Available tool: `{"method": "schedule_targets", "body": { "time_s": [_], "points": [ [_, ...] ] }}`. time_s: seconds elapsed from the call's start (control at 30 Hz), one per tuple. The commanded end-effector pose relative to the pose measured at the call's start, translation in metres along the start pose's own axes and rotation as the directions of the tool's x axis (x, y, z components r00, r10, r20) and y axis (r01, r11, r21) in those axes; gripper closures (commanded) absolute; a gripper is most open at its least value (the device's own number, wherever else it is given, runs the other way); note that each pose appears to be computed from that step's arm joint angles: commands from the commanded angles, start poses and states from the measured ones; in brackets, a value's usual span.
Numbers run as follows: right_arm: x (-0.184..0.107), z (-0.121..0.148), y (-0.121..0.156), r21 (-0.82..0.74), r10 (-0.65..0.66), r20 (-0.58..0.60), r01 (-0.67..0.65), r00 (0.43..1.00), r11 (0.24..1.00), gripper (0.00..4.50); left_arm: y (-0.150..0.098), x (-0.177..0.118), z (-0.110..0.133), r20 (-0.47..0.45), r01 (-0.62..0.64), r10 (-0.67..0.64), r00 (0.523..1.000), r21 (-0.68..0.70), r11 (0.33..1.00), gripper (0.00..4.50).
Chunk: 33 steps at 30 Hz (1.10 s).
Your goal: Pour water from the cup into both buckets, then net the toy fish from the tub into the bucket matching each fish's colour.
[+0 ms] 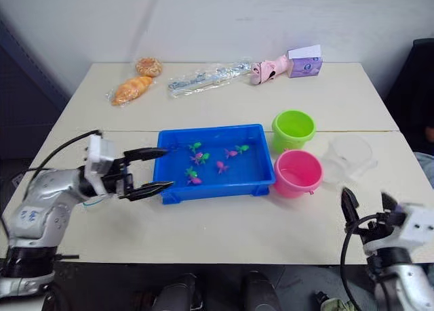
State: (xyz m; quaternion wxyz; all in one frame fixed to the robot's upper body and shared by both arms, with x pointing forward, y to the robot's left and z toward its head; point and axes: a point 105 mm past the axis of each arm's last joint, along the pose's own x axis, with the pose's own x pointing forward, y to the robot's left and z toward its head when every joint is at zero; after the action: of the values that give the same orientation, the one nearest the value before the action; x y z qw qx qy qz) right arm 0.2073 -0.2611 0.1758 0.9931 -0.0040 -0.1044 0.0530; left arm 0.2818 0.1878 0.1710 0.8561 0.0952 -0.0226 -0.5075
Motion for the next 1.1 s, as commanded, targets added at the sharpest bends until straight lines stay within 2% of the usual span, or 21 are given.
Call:
{"method": "schedule_targets", "body": {
  "time_s": [0.03,0.07,0.13,0.2,0.27,0.3,0.4,0.53,0.6,0.63,0.7,0.77,0.8,0.83,0.87,0.97,1.03,1.1],
  "points": [
    [-0.001,0.028,0.030,-0.066,0.270,0.079,-0.266,0.959,0.962,0.05,0.022,-0.043,0.003,-0.003,-0.239,0.240,0.971,0.081,0.968,0.00],
    [-0.001,0.028,0.037,-0.081,0.344,0.053,-0.340,0.937,0.937,0.05,0.027,-0.057,-0.001,-0.011,-0.306,0.308,0.951,0.081,0.949,0.00],
    [0.002,0.041,0.057,-0.132,0.532,0.095,-0.519,0.842,0.845,0.05,0.028,-0.090,-0.021,-0.071,-0.411,0.416,0.906,0.082,0.908,0.00],
    [0.011,0.049,0.068,-0.199,0.636,0.109,-0.611,0.764,0.766,0.05,0.026,-0.129,-0.043,-0.135,-0.540,0.543,0.829,0.064,0.840,0.00],
    [0.015,0.047,0.075,-0.230,0.699,0.098,-0.667,0.709,0.709,0.05,0.024,-0.161,-0.059,-0.180,-0.642,0.639,0.748,0.050,0.765,0.00],
    [0.016,0.045,0.080,-0.232,0.732,0.095,-0.700,0.675,0.675,0.05,0.021,-0.182,-0.068,-0.208,-0.709,0.697,0.686,0.024,0.705,0.00],
    [0.018,0.040,0.092,-0.213,0.786,0.109,-0.758,0.608,0.616,0.05,0.008,-0.225,-0.090,-0.308,-0.821,0.779,0.546,-0.012,0.571,0.00],
    [0.020,0.033,0.106,-0.238,0.841,0.100,-0.808,0.532,0.540,0.05,-0.004,-0.251,-0.101,-0.400,-0.872,0.807,0.434,0.039,0.488,0.00],
    [0.020,0.032,0.109,-0.239,0.851,0.104,-0.818,0.515,0.524,0.05,-0.005,-0.251,-0.103,-0.425,-0.875,0.805,0.415,0.057,0.482,0.00],
    [0.020,0.031,0.110,-0.228,0.858,0.100,-0.828,0.503,0.512,0.05,0.000,-0.240,-0.100,-0.421,-0.868,0.798,0.432,0.046,0.494,0.00],
    [0.023,0.030,0.109,-0.206,0.855,0.111,-0.830,0.507,0.519,0.05,0.018,-0.209,-0.084,-0.369,-0.842,0.787,0.495,0.018,0.539,0.00],
    [0.024,0.028,0.110,-0.206,0.863,0.101,-0.838,0.496,0.506,0.05,0.037,-0.185,-0.072,-0.347,-0.839,0.789,0.507,0.010,0.544,0.00],
    [0.024,0.027,0.110,-0.205,0.866,0.097,-0.842,0.490,0.499,0.05,0.048,-0.177,-0.070,-0.375,-0.857,0.795,0.477,0.003,0.516,0.00],
    [0.024,0.026,0.111,-0.207,0.870,0.094,-0.845,0.485,0.493,0.05,0.058,-0.174,-0.071,-0.421,-0.889,0.808,0.412,0.010,0.459,0.00],
    [0.025,0.026,0.113,-0.210,0.873,0.090,-0.847,0.480,0.488,0.05,0.066,-0.164,-0.067,-0.420,-0.901,0.814,0.400,-0.017,0.434,0.00],
    [0.028,0.029,0.114,-0.220,0.869,0.093,-0.841,0.487,0.494,0.05,0.081,-0.133,-0.062,-0.456,-0.893,0.789,0.412,-0.034,0.448,0.00],
    [0.028,0.030,0.113,-0.229,0.865,0.088,-0.835,0.494,0.500,0.05,0.086,-0.125,-0.068,-0.504,-0.895,0.767,0.396,-0.026,0.445,0.00],
    [0.028,0.031,0.111,-0.235,0.859,0.083,-0.828,0.505,0.510,0.05,0.088,-0.116,-0.072,-0.540,-0.876,0.731,0.417,-0.024,0.482,0.00]
  ]
}}
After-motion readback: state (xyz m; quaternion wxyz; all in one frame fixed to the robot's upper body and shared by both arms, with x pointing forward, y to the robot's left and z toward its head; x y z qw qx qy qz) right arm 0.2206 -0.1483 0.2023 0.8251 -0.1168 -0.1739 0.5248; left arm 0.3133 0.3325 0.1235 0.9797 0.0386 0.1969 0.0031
